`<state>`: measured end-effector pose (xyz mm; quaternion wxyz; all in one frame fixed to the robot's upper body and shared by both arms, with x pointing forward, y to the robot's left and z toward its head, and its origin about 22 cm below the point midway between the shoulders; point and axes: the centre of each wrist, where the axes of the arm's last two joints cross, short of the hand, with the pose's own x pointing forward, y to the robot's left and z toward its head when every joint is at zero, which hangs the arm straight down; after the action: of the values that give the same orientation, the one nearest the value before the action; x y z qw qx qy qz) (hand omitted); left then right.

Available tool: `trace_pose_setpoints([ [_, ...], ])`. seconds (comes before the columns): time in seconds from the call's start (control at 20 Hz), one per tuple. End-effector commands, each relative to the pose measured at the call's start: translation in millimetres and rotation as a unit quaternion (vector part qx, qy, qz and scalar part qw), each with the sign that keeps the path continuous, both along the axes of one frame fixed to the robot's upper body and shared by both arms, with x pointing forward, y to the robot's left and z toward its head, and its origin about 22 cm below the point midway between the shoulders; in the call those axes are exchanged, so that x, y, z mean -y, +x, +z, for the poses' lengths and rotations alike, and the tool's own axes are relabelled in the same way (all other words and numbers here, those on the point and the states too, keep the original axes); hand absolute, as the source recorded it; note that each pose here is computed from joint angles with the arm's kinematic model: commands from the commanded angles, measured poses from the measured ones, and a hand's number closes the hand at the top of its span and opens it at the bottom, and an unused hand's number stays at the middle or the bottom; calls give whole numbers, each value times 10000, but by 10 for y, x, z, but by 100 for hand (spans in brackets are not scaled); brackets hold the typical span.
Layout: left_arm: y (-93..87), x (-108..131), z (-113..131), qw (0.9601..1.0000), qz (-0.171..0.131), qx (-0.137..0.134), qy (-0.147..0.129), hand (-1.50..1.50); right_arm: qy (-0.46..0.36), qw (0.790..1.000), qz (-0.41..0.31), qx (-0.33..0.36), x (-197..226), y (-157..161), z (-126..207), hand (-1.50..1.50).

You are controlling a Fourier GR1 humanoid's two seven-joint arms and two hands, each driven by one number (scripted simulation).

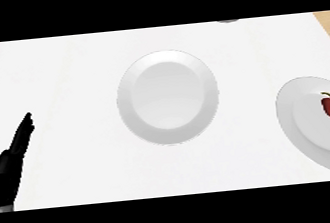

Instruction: Pick the bell pepper from the plate and place it in the plate

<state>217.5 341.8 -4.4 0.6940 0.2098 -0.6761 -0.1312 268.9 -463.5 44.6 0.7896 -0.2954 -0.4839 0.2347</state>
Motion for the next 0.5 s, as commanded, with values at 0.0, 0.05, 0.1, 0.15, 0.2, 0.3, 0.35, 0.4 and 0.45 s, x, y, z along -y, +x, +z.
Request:
trace_pose_setpoints([
  [0.0, -42, -10, 102, 10000, 34, 16, 4, 0, 19, 10000, 23, 20, 8, -101, -56, -150],
  [0.05, -125, -166, 92, 10000, -69, -62, -8, 0, -46, 9999, 21, -126, -47, 149, 57, -150],
  [0.1, 82, 15, 51, 10000, -39, 1, -39, 0, 79, 9999, -11, -113, 45, 68, -119, -150],
  [0.15, 127, -114, 72, 10000, 19, 50, -39, 0, 38, 10000, -17, -87, 214, 24, -204, -150],
  [0.2, -105, -55, -31, 10000, 40, 43, 24, 0, -40, 9999, 31, -118, -120, 139, -266, -150],
  [0.3, 172, -6, -79, 9999, -117, -32, -52, 0, 101, 9999, 25, -8, 83, 212, -271, -150],
  [0.35, -89, -64, -82, 9999, -10, 127, -44, 0, 103, 9998, -14, -156, -65, 101, -445, -150],
  [0.4, -16, 212, -117, 10000, -17, 71, 8, 0, -24, 9996, 162, -218, -20, 68, -422, -150],
  [0.45, -29, 126, 50, 9999, -96, 0, -64, 0, 61, 9999, 106, -67, 93, 148, -379, -150],
])
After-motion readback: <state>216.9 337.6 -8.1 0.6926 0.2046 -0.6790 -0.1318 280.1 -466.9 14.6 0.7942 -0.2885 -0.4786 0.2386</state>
